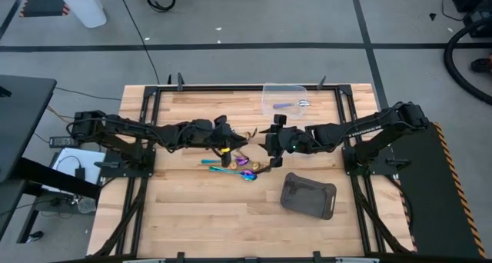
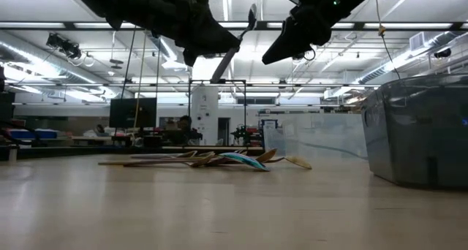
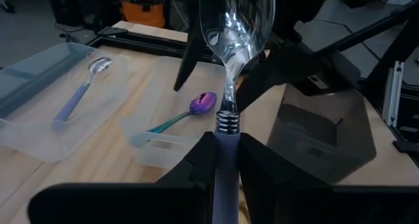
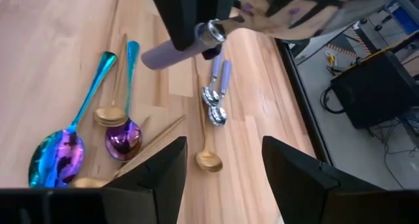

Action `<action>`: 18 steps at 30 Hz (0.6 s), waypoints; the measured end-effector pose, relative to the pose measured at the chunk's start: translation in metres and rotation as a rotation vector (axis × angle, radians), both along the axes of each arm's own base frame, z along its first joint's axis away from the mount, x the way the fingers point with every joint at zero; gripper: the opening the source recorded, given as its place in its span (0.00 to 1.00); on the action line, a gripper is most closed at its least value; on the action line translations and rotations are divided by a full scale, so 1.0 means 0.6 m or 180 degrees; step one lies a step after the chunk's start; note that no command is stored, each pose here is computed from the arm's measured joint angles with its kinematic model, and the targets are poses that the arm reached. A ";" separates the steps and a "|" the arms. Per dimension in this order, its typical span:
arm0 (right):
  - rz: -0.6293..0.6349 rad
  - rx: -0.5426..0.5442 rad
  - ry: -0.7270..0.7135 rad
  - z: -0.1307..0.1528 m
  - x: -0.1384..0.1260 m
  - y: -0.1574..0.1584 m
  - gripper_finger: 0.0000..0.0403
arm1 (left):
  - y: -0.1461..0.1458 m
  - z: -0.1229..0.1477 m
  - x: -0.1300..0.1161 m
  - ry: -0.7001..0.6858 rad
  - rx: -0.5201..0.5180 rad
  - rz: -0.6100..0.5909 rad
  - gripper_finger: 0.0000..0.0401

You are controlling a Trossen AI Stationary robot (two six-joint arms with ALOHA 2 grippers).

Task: Sort silverware by color (type)
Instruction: Put the violet spoon into the top transparent bin

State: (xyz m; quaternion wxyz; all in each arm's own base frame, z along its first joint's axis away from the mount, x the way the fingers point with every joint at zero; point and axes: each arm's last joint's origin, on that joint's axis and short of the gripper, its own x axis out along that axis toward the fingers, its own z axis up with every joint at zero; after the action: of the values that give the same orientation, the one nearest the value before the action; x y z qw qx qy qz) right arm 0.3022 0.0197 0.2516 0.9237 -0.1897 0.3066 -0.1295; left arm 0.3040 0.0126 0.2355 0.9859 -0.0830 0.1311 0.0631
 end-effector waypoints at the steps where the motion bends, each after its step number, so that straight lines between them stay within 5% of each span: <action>1: -0.0007 0.0019 -0.0008 0.000 0.000 0.000 0.51 | 0.000 0.000 0.000 0.0004 0.0001 0.0000 0.14; 11: -0.0064 -0.0016 0.0120 -0.007 -0.009 0.024 0.51 | 0.000 -0.004 -0.001 0.0097 0.0032 -0.0008 0.14; 18: -0.0195 0.0280 0.0082 -0.011 -0.014 0.039 0.51 | 0.001 -0.021 -0.008 0.0461 0.0086 0.0046 0.14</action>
State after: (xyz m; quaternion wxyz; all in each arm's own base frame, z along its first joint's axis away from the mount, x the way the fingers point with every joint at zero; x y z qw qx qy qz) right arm 0.2936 0.0429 0.2449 0.9227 -0.1412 0.3295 -0.1418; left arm 0.2994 0.0135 0.2229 0.9744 -0.0659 0.2006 0.0778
